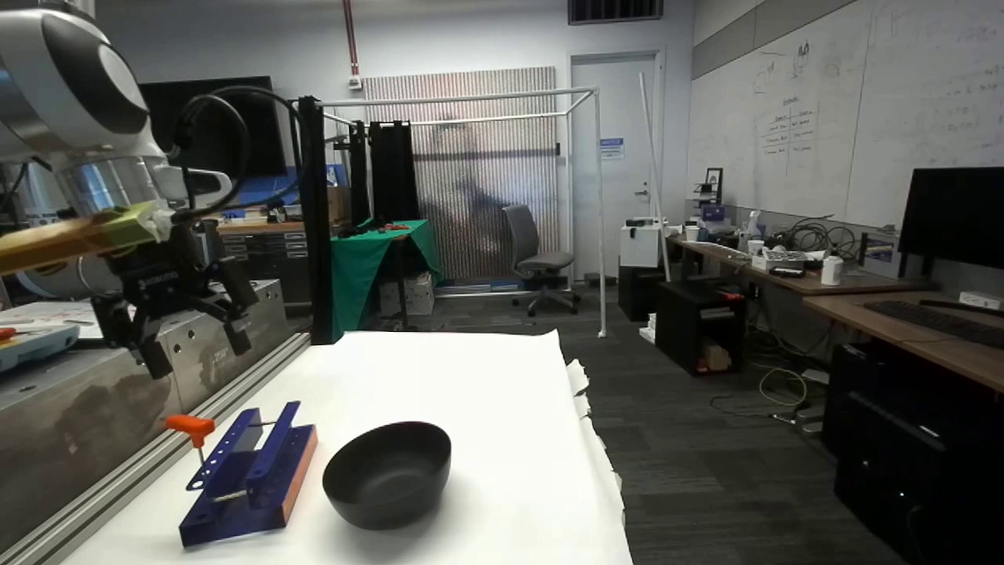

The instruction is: Put the orange object in the black bowl

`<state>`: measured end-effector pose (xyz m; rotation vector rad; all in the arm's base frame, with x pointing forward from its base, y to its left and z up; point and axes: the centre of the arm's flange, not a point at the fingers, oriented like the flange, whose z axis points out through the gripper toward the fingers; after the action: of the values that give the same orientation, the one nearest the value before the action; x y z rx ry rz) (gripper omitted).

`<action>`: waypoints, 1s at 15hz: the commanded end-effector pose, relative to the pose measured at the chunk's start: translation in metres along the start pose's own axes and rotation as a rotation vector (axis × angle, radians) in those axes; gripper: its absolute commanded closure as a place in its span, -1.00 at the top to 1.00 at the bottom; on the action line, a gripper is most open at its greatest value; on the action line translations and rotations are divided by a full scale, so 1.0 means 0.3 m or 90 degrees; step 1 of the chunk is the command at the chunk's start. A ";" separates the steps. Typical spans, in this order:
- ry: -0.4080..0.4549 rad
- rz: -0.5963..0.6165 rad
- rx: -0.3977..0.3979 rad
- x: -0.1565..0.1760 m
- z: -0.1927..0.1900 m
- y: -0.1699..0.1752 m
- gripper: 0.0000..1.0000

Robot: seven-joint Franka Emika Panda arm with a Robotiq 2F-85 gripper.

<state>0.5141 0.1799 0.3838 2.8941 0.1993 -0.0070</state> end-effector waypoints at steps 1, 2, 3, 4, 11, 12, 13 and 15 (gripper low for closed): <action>-0.014 -0.095 0.015 0.265 0.051 -0.095 1.00; -0.024 -0.121 0.023 0.300 0.075 -0.115 1.00; -0.046 -0.158 0.038 0.328 0.106 -0.136 1.00; -0.059 -0.182 0.047 0.350 0.127 -0.153 1.00; -0.181 -0.330 0.123 0.399 0.227 -0.163 1.00; -0.186 -0.339 0.124 0.404 0.244 -0.164 1.00; -0.186 -0.347 0.124 0.406 0.266 -0.167 1.00; -0.187 -0.358 0.131 0.412 0.304 -0.176 1.00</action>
<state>0.6138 0.2195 0.2883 2.8795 0.9301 -0.5382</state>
